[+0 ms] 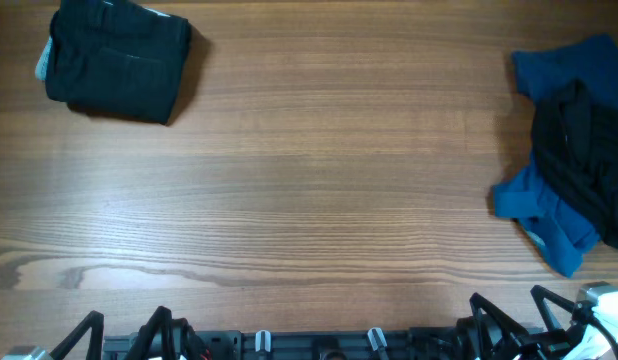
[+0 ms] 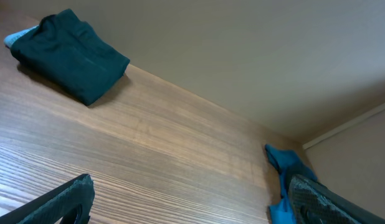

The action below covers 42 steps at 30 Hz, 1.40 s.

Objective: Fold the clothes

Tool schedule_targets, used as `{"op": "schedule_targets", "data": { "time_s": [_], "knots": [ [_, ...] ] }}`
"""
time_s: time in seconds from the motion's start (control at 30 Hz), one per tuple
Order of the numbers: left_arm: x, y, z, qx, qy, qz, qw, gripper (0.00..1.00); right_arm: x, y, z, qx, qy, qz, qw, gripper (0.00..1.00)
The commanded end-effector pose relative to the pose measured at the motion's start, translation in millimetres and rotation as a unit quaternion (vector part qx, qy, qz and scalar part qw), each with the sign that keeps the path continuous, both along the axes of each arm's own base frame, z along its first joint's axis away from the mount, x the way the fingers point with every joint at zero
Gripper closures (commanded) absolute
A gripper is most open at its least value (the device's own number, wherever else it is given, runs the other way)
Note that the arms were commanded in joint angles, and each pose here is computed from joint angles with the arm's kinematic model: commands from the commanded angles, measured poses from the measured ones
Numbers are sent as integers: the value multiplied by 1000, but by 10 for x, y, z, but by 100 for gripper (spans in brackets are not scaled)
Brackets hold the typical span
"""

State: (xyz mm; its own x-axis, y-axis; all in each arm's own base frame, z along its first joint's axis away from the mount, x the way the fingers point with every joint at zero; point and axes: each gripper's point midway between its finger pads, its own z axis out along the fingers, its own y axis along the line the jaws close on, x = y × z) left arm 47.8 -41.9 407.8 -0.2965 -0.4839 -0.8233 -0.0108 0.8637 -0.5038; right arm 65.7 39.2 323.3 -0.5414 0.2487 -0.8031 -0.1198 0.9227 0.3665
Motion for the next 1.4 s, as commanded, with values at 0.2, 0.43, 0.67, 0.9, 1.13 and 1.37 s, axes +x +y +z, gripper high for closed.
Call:
{"op": "schedule_targets", "data": {
  "time_s": [0.2,0.43,0.67,0.9,1.13,1.37],
  "knots": [
    [-9,-26,3,9,-4,-10,1000,0,88,-124,124,-9,-38,-38,998,0],
    [-9,-26,3,10,-4,-10,1000,0,474,-141,208,-54,-117,-42,991,0],
    [-9,-26,3,10,-4,-10,1000,0,869,-60,-22,-58,-177,-33,982,0],
    [-9,-26,3,10,-4,-10,1000,0,1199,61,-287,-55,-235,-2,970,0],
    [-9,-26,3,10,-4,-10,1000,0,1405,92,-516,-52,-276,4,960,0],
    [-9,-26,3,10,-4,-10,1000,0,1501,106,-786,-49,-286,7,957,0]
  ]
}}
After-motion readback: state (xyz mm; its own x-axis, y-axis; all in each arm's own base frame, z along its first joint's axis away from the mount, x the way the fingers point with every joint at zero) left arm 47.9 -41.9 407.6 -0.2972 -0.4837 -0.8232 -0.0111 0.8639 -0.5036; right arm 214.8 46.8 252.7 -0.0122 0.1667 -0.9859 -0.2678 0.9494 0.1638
